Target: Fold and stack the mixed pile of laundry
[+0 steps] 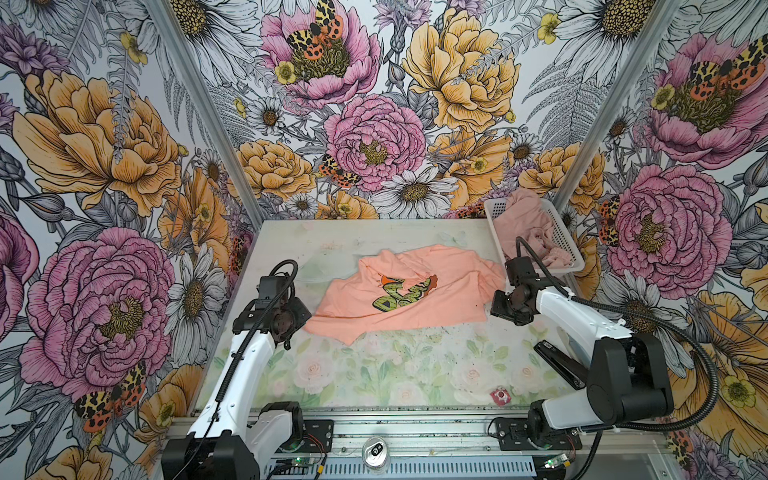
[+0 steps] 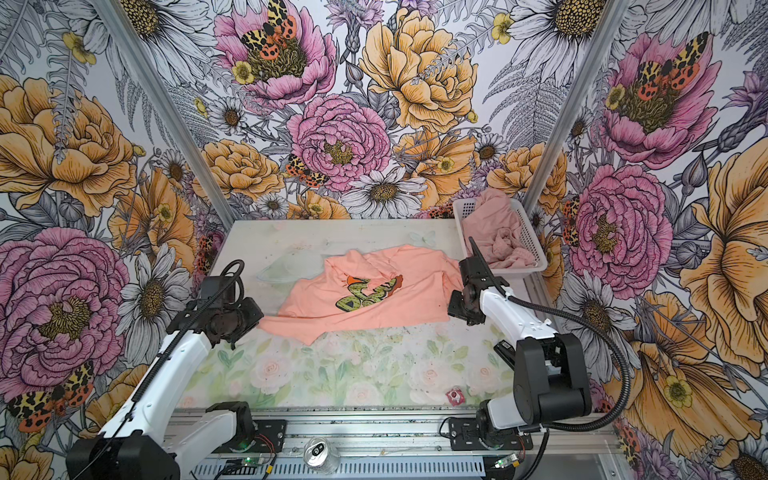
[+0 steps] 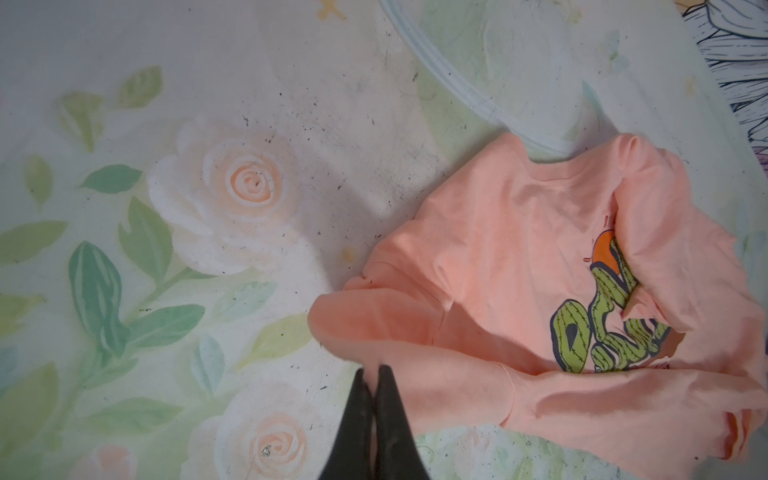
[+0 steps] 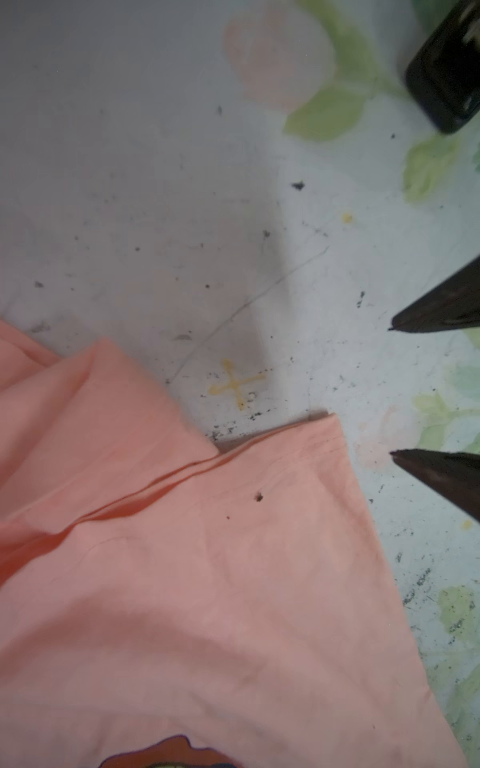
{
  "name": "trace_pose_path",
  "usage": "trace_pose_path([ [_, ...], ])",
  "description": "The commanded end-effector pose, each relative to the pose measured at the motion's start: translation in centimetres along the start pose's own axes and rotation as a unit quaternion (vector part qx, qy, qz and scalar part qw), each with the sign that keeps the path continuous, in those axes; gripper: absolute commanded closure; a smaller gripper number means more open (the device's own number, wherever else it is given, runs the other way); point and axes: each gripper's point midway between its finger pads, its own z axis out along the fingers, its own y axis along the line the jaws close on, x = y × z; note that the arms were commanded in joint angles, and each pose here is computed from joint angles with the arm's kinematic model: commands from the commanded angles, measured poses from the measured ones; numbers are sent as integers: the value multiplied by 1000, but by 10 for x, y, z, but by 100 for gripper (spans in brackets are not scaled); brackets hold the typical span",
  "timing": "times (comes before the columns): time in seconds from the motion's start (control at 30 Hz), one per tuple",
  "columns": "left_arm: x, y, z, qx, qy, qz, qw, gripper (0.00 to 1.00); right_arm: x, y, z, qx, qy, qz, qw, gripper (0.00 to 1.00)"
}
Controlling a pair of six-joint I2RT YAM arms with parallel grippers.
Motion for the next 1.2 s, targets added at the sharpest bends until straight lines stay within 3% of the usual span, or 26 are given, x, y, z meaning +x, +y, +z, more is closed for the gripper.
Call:
trace_pose_path([
  [0.0,-9,-10,-4,13,-18,1,1000,100,-12,18,15,-35,-11,8,999,54],
  [0.57,-6,-7,-3,12,-17,-2,1000,100,-11,19,46,-21,4,2,1000,67],
  [0.87,-5,-7,-5,15,-19,-1,1000,100,8,22,48,-20,27,-10,999,79],
  [1.07,-3,-6,-4,16,-17,-2,1000,100,19,12,45,-2,39,-12,999,98],
  [1.17,-4,-9,-7,20,-20,-1,1000,100,16,14,36,-10,29,-10,999,100],
])
